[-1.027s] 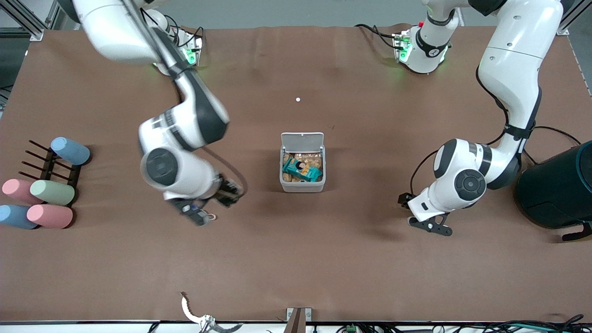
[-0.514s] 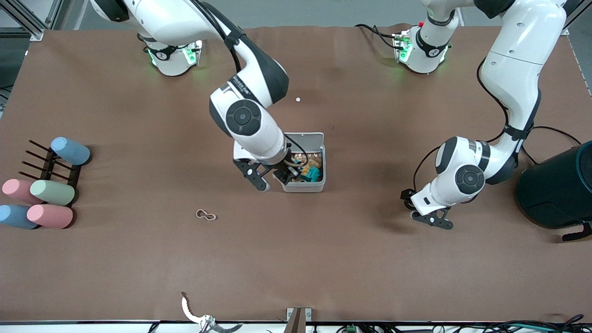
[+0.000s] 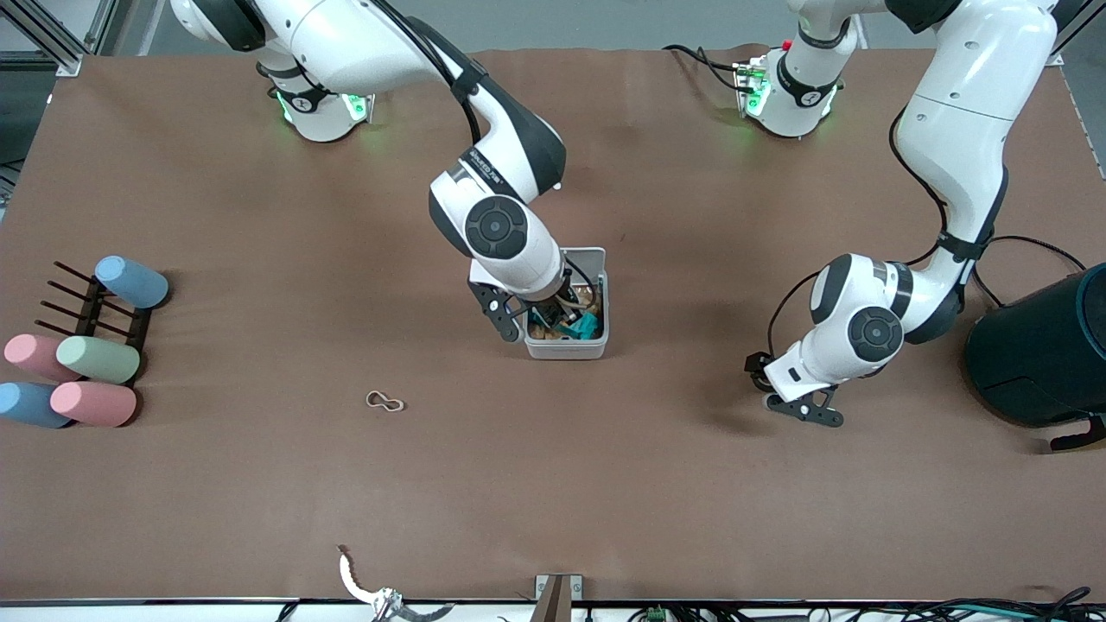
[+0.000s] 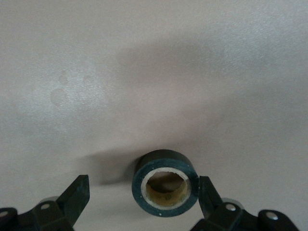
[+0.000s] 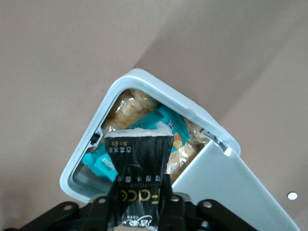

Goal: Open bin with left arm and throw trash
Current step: 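Open the right gripper to drop the black wrapper into the bin, then move the right gripper to the metal clip while the left gripper lifts the tape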

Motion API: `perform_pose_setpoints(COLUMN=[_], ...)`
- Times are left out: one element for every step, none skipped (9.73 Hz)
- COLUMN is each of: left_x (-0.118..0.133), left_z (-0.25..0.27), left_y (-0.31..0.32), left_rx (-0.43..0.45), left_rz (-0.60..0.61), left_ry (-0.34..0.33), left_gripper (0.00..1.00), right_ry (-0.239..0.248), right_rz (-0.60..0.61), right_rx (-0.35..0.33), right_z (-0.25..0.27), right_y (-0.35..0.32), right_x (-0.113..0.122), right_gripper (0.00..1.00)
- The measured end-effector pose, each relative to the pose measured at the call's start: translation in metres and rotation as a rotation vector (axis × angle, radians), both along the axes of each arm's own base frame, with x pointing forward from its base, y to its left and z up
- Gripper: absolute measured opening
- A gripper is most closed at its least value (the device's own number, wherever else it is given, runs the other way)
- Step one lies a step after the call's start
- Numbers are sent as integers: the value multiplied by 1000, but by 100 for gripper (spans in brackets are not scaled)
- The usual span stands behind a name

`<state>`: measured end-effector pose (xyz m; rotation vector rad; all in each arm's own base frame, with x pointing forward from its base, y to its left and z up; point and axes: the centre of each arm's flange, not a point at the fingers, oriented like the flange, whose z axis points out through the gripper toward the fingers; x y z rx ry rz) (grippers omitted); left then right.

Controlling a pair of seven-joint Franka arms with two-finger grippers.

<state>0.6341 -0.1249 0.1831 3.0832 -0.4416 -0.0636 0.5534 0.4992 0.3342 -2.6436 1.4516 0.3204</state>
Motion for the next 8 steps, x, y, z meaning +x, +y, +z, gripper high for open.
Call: perform_pose_setpoints(left_x=[-1, -1, -1, -2, -2, -3, -3, -3], left_z=[0, -1, -3, -3, -3, -3, -3, -5], left_y=[-2, -1, 1, -1, -4, -7, -7, -6], left_rx=[-7, -7, -8, -9, -11, -15, -16, -16], left_rz=[5, 8, 11, 10, 6, 3, 3, 5], left_ry=[3, 5, 8, 9, 9, 8, 8, 9], left_gripper=[100, 100, 100, 100, 100, 99, 97, 82], right_ry=[-2, 1, 15, 30, 35, 37, 40, 45], right_rz=[-11, -22, -26, -36, -48, -22, 47, 107], right_rx=[1, 0, -10, -22, -29, -31, -45, -71], right_z=[1, 2, 2, 5, 10, 14, 9, -11], right_y=[-5, -12, -18, -27, -49, -89, -139, -193], right_x=[5, 10, 13, 18, 33, 56, 80, 100], right_gripper=[58, 71, 85, 99, 100, 100, 100, 100])
